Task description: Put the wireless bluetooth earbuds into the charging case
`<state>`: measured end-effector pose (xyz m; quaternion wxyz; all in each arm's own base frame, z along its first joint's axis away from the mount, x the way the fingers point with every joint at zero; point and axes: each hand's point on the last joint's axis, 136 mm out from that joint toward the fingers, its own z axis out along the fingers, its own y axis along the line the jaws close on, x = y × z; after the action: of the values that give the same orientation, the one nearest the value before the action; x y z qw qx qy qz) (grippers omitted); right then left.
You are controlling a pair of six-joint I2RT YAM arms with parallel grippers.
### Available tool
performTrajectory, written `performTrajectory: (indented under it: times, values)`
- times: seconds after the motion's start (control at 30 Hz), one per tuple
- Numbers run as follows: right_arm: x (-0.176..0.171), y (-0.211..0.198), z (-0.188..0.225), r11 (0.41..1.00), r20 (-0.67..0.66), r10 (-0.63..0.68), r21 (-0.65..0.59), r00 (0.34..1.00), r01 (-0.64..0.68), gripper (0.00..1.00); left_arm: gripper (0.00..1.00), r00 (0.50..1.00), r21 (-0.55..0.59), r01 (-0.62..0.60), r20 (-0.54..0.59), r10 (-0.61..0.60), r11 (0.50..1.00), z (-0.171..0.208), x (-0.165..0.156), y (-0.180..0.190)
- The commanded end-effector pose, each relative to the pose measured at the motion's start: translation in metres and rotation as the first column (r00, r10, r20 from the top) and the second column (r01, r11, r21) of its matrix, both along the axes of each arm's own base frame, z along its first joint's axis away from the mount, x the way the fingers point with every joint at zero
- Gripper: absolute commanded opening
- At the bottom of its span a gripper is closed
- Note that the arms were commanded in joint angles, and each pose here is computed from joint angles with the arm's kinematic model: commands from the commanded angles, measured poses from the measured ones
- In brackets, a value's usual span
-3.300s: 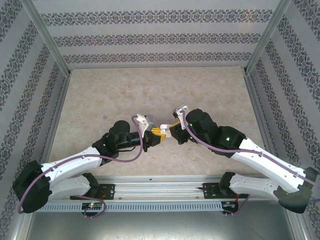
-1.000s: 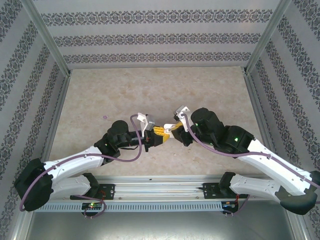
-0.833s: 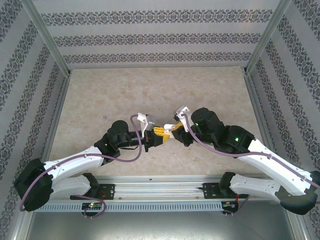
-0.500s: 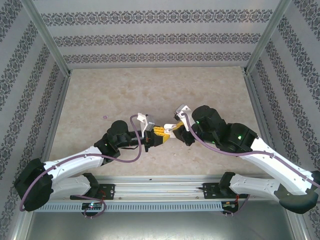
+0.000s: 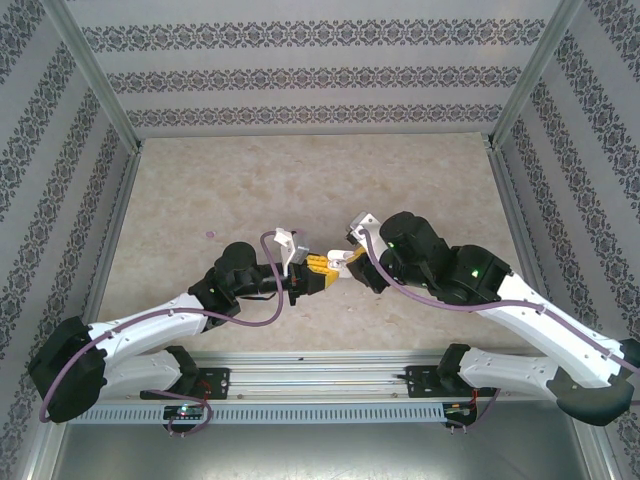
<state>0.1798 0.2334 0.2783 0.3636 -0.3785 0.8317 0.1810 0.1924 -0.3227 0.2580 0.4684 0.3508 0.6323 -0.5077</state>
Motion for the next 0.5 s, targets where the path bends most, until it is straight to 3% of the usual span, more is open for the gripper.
performTrajectory:
  times: [0.0,0.23,0.47]
  values:
    - [-0.003,0.0,-0.007,0.998,0.002,0.035,-0.049,0.999,-0.035,0.19,0.0,0.998,-0.041,0.026,0.063,-0.023,0.999,0.012,-0.008,0.0]
    - [-0.005,0.003,-0.018,0.996,-0.022,0.056,-0.07,0.998,-0.058,0.19,0.0,0.998,-0.053,0.027,0.066,-0.023,0.998,0.014,-0.009,0.001]
    - [-0.019,0.009,-0.027,0.997,-0.102,0.078,-0.008,0.992,-0.079,0.23,0.0,0.997,-0.054,0.017,0.07,-0.013,0.998,0.016,-0.008,0.002]
